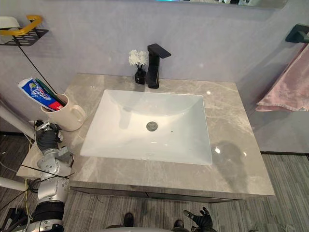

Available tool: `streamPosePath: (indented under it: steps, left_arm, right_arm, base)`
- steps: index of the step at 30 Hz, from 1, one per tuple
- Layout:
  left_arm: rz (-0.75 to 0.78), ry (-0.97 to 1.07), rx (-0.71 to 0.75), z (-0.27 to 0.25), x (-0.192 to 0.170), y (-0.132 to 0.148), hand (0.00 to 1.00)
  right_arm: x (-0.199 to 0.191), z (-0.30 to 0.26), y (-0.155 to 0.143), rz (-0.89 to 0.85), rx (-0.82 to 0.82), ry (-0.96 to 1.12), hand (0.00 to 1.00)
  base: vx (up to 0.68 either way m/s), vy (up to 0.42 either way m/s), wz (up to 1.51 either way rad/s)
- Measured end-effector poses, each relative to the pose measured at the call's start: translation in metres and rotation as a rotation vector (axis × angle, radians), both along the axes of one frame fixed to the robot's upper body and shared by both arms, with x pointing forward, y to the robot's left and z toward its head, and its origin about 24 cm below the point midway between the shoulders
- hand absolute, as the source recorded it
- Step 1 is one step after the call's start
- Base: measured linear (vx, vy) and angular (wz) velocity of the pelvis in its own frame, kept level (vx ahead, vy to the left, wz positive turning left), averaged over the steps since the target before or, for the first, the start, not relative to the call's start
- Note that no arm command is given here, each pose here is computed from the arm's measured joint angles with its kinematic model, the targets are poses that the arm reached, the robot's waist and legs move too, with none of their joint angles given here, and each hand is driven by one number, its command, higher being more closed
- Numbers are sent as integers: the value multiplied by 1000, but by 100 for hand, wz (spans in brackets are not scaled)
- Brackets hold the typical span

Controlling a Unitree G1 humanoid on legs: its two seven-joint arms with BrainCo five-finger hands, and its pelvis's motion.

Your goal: Organize washtable

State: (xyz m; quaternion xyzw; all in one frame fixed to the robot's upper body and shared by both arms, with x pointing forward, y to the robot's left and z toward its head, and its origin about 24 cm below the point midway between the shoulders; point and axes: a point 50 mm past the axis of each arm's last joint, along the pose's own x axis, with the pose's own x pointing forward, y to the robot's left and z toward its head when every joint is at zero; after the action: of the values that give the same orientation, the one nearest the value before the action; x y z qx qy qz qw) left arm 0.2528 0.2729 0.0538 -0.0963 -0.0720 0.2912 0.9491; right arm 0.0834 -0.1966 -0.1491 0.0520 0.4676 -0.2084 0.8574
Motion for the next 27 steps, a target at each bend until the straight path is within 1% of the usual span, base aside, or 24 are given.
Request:
streamPosePath:
  steps: [8, 12, 18, 27]
  left_arm:
    - [-91, -4, -22, -7, -9, -24, 100]
    - [-129, -9, -39, -8, -7, -36, 100]
    - [-152, -10, -36, -8, -5, -41, 100]
    - [-152, -5, -18, -6, -2, -37, 100]
  right_arm:
    - [-1, 0, 0, 0, 3, 3, 0]
    - [0, -1, 2, 5, 8, 3, 0]
    - [0, 0, 3, 8, 7, 2, 0]
    - [0, -1, 2, 8, 5, 4, 0]
  base:
    - [-40, -12, 11]
    - [-22, -10, 7]
    - [0, 0, 0]
    - [-23, -9, 0]
